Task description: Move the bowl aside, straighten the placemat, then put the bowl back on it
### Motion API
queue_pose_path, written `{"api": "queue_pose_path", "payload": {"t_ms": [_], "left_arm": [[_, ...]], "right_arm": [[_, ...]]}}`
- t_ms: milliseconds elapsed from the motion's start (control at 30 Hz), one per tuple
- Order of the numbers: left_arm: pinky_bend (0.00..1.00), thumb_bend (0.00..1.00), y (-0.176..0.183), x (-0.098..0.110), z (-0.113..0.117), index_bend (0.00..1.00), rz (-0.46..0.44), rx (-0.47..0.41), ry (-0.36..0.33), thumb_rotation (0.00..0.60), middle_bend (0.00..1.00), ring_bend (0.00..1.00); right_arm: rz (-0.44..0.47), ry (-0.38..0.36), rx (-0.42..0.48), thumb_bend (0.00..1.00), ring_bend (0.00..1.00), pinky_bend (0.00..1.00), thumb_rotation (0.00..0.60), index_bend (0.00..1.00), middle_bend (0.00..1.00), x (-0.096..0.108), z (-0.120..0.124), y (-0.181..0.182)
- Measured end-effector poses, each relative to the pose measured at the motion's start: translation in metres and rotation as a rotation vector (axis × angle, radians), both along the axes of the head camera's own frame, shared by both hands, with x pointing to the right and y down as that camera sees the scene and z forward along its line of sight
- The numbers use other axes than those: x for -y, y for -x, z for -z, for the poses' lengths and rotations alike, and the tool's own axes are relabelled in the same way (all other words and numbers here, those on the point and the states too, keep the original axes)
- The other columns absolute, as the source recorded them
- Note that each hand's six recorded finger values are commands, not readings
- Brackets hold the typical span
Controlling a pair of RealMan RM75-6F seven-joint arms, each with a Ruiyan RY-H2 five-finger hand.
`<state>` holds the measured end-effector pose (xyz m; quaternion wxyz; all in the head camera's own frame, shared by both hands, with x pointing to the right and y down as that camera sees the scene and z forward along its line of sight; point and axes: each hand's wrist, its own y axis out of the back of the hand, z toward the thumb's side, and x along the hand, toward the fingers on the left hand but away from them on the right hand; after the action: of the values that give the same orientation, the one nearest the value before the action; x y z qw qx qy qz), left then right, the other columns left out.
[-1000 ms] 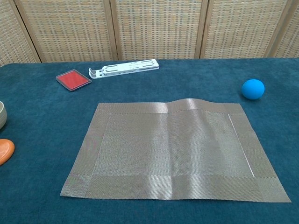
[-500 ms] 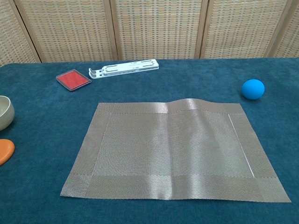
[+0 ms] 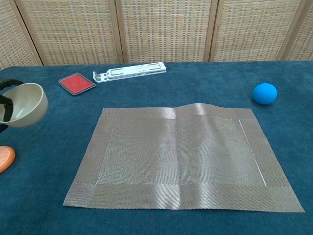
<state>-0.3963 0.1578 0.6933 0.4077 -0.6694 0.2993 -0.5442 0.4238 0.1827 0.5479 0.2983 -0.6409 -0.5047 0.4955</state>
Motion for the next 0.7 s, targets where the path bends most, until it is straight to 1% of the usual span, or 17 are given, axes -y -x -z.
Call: {"api": "queue_pose_path", "payload": {"t_ms": [100,133,233,333,433,533,700], "left_arm": [[0.00,0.45,-0.030,0.004,0.006,0.70,-0.053,-0.038,-0.013,0.600,0.00,0.00],[0.00,0.45,-0.045,0.005,0.009,0.70,-0.081,-0.053,-0.019,0.600,0.00,0.00],[0.00,0.45,-0.078,0.007,0.015,0.70,-0.139,-0.078,-0.031,0.600,0.00,0.00],[0.00,0.45,-0.118,0.007,0.021,0.69,-0.213,-0.101,-0.041,0.600,0.00,0.00],[0.00,0.45,-0.146,0.007,0.021,0.69,-0.267,-0.108,-0.044,0.600,0.00,0.00],[0.00,0.45,-0.184,0.002,0.018,0.69,-0.328,-0.122,-0.029,0.600,0.00,0.00],[0.00,0.45,-0.229,-0.006,0.011,0.68,-0.381,-0.125,-0.002,0.600,0.00,0.00]], "right_arm": [[-0.005,-0.001,0.003,0.17,0.00,0.00,0.600,0.18,0.00,0.001,0.001,-0.001],[-0.008,-0.002,0.003,0.17,0.00,0.00,0.600,0.18,0.00,0.001,0.001,-0.002],[-0.014,-0.004,0.006,0.17,0.00,0.00,0.600,0.18,0.00,0.002,0.002,-0.004],[-0.019,-0.004,0.009,0.17,0.00,0.00,0.600,0.18,0.00,0.003,0.002,-0.006],[-0.023,-0.003,0.014,0.17,0.00,0.00,0.600,0.18,0.00,0.003,0.003,-0.007],[-0.028,-0.003,0.022,0.17,0.00,0.00,0.600,0.18,0.00,0.004,0.004,-0.008],[-0.034,-0.002,0.035,0.17,0.00,0.00,0.600,0.18,0.00,0.005,0.005,-0.010]]}}
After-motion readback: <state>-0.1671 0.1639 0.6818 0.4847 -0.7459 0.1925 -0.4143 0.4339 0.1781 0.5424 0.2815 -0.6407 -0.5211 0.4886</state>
